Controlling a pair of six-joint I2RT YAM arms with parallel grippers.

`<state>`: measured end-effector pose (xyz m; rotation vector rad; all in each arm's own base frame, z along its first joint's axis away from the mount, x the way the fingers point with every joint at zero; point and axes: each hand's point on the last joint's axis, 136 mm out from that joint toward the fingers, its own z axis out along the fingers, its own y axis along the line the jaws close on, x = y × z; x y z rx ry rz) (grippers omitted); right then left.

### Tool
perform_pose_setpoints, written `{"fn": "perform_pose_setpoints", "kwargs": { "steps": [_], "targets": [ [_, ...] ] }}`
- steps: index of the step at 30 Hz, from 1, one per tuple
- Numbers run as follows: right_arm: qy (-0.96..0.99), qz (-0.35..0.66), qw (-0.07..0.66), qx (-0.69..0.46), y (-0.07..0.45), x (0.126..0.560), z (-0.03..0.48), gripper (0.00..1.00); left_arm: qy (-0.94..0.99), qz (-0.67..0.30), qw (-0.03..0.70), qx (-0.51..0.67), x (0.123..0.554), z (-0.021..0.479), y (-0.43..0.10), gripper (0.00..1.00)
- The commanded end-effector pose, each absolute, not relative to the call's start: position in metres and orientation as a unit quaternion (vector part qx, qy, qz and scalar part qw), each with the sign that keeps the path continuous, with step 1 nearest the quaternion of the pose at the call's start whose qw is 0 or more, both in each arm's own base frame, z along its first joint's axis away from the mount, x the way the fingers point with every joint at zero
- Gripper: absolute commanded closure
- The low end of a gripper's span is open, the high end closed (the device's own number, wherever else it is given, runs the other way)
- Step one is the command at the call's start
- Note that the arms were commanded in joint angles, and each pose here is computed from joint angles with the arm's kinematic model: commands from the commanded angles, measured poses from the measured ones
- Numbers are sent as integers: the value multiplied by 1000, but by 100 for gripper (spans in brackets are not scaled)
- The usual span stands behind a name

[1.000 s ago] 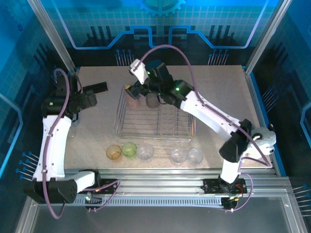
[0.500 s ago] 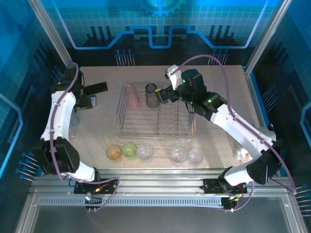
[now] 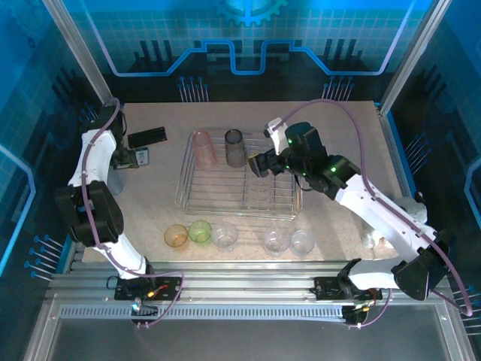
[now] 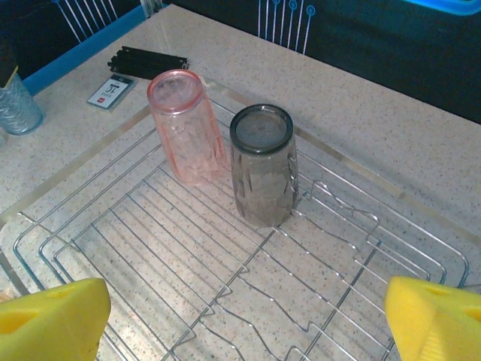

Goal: Load the cups into the dish rack

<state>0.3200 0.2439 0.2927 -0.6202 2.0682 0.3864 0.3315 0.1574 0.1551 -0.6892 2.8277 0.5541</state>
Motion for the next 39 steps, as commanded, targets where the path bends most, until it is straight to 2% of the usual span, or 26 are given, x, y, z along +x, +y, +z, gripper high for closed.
{"fn": "perform_pose_setpoints", "kwargs": {
  "steps": [1, 9, 12, 18, 25, 29, 39],
  "targets": [
    [843, 144, 455, -250, 240, 312, 299, 6, 947, 189, 100, -239, 341, 160, 165, 8],
    [844, 130, 451, -261, 247, 309, 295, 7, 945, 180, 147, -230, 367, 171, 169, 19],
    [844, 122, 445, -272, 253, 306, 289, 7, 945, 190, 143, -225, 370, 170, 173, 22],
    [838, 107, 444, -299, 263, 304, 288, 7, 947, 183, 126, -234, 370, 157, 177, 36],
    [836, 102, 441, -312, 270, 304, 284, 7, 946, 182, 122, -239, 371, 148, 182, 38],
    [834, 100, 438, -321, 276, 304, 283, 7, 945, 170, 129, -246, 375, 145, 183, 47],
    [812, 85, 434, -381, 305, 302, 283, 7, 946, 159, 120, -254, 374, 133, 186, 52]
  ]
}}
